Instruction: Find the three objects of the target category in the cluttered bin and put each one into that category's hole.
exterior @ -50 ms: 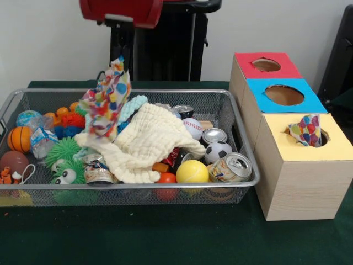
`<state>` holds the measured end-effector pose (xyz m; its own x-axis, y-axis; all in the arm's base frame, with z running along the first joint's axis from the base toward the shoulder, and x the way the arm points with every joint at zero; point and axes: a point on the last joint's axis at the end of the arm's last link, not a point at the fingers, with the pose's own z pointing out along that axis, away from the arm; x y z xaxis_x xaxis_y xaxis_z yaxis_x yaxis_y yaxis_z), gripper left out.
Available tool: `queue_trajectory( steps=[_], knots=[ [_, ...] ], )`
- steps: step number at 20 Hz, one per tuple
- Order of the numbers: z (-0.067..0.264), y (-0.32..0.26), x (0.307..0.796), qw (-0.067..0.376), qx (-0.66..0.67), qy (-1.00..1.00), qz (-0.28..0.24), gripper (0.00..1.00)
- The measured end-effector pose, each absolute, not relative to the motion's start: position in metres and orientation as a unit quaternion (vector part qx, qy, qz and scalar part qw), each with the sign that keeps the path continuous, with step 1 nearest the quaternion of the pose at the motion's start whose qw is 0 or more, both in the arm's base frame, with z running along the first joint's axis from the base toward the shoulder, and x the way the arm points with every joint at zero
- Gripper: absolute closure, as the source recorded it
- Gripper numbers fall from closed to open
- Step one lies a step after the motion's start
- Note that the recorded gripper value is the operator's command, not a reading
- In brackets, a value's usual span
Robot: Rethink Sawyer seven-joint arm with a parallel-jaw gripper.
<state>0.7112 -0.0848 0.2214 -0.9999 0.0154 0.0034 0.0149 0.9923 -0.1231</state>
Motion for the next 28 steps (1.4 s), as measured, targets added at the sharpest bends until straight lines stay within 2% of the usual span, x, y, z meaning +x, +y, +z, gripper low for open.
queue_trajectory(
  steps=[6,13,28],
  knots=[
    [0.255,-0.048,0.700,0.027,-0.014,-0.997,0.068,1.00],
    [0.269,-0.004,0.695,0.026,-0.012,-0.997,0.076,1.00],
    [0.261,0.061,0.686,0.030,-0.066,-0.994,0.087,1.00]
  ],
)
